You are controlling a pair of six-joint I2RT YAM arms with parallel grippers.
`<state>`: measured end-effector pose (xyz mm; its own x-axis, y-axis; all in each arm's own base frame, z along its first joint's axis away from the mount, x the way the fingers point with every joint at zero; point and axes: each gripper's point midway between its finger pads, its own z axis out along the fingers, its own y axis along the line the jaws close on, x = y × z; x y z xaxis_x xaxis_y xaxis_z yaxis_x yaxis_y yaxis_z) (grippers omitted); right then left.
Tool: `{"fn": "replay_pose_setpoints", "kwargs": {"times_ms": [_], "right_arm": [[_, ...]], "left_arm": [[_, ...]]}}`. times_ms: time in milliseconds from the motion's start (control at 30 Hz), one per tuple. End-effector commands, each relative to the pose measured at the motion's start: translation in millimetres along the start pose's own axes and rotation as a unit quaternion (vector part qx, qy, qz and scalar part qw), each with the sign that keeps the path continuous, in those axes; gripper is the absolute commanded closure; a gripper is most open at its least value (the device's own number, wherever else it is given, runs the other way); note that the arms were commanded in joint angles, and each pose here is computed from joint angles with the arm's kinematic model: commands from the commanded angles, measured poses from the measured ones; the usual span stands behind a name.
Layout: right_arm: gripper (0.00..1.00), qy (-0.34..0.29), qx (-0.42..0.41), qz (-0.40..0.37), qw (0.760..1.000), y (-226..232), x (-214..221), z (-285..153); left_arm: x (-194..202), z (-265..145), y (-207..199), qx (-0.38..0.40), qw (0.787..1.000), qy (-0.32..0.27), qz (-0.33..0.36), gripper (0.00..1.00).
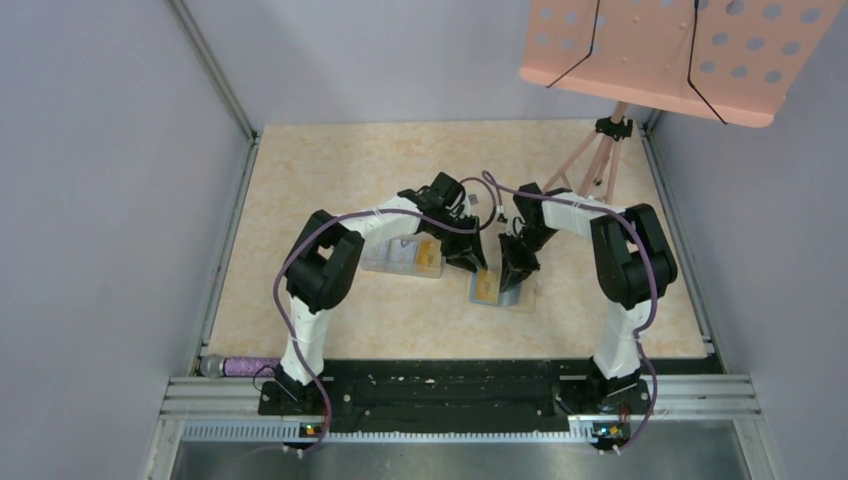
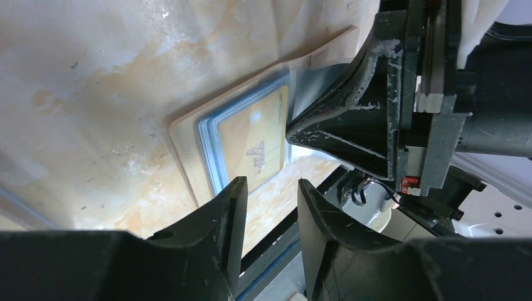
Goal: Put the credit cards into the card holder
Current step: Insert the credit card into the card holder.
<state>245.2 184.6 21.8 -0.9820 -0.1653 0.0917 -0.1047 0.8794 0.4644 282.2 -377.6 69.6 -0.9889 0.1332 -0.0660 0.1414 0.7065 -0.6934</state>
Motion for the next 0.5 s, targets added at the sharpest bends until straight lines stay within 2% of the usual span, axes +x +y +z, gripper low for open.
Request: {"fn": "replay_pose_setpoints", "kwargs": {"times_ms": [0, 467], "right_arm": [[1.0, 0.006, 0.013, -0.006, 1.0, -5, 2, 7], [1.0, 0.015, 0.018, 0.0, 1.0, -10, 8, 14]], "left_arm": [[0, 7, 1, 0.007, 1.0, 0.004, -0.003, 0.6], [6, 19, 15, -0.006, 1.0, 0.023, -0.015, 0.62]]}}
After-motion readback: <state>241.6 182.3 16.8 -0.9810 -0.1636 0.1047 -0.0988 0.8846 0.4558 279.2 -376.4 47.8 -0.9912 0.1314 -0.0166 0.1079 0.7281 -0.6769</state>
